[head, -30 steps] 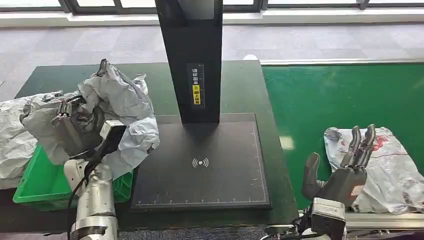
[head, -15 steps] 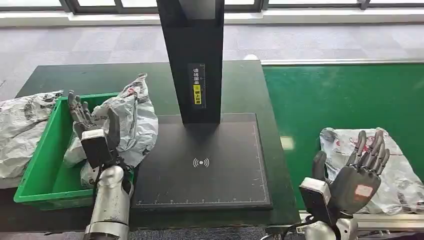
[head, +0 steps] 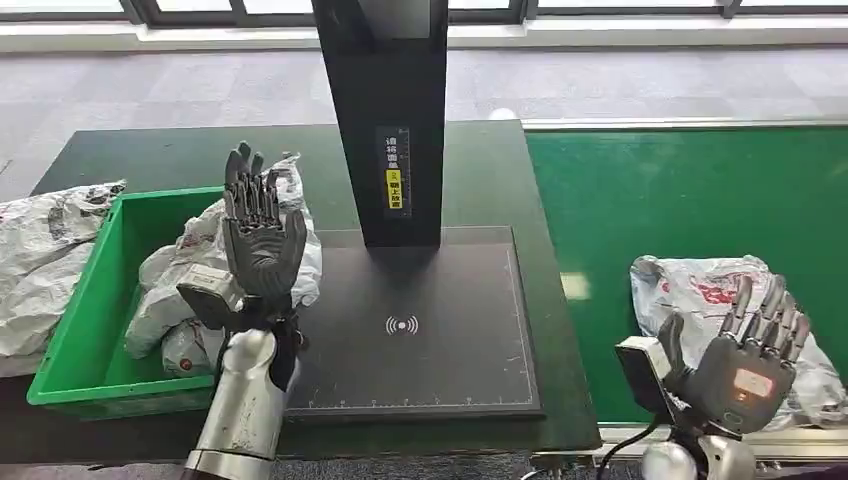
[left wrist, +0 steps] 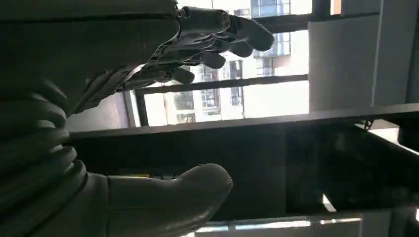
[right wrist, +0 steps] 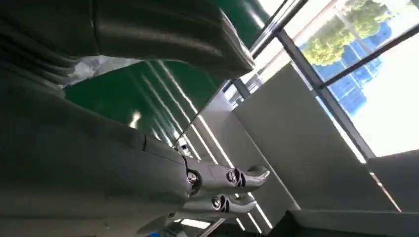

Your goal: Moved the parcel from conveyor to table for the left to box.

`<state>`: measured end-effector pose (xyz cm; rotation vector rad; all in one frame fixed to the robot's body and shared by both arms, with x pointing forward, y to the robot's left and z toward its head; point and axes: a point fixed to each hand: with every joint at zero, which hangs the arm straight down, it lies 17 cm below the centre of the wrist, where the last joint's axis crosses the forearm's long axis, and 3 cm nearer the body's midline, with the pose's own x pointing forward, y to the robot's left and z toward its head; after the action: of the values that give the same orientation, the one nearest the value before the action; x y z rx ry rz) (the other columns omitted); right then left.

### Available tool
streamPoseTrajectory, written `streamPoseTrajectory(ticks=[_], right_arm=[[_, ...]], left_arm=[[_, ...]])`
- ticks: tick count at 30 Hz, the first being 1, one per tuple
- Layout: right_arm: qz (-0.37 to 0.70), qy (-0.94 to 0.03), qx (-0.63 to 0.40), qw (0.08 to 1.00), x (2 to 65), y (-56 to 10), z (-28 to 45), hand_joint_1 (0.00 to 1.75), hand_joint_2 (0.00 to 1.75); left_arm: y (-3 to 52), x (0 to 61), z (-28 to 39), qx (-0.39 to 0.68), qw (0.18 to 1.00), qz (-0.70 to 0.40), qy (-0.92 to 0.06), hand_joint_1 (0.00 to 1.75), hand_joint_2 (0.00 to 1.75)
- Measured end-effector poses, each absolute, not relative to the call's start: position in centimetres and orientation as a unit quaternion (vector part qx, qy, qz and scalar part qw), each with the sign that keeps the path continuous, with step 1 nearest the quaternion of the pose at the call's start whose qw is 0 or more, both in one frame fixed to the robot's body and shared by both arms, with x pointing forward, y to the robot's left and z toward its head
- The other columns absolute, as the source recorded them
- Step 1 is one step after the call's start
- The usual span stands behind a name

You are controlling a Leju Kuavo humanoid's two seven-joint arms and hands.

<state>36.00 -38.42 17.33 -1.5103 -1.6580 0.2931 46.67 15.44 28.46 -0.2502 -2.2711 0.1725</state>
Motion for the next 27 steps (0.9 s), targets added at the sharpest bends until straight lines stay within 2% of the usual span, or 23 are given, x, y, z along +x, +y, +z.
streamPoseTrajectory(ticks=[8,17,23,27], right_arm=[[0.138,-0.574,-0.664,0.458,35.4,-43.2,15.5,0.0,0.0],[0.128,-0.49,-0.68,0.531,34.1,-46.9,10.6,0.0,0.0],[0.103,-0.475,-0.67,0.561,33.4,-48.0,8.4,0.0,0.0],[0.004,-0.523,-0.592,0.613,33.8,-48.4,4.4,0.0,0.0]], left_arm=[[12.3,44.7,30.7,-0.21,0.377,0.041,-0.901,0.0,1.75],[10.4,42.9,32.5,-0.269,0.348,0.018,-0.898,0.0,1.75],[10.0,42.4,33.0,-0.282,0.34,0.014,-0.897,0.0,1.75],[10.0,42.2,33.3,-0.282,0.335,0.01,-0.899,0.0,1.75]])
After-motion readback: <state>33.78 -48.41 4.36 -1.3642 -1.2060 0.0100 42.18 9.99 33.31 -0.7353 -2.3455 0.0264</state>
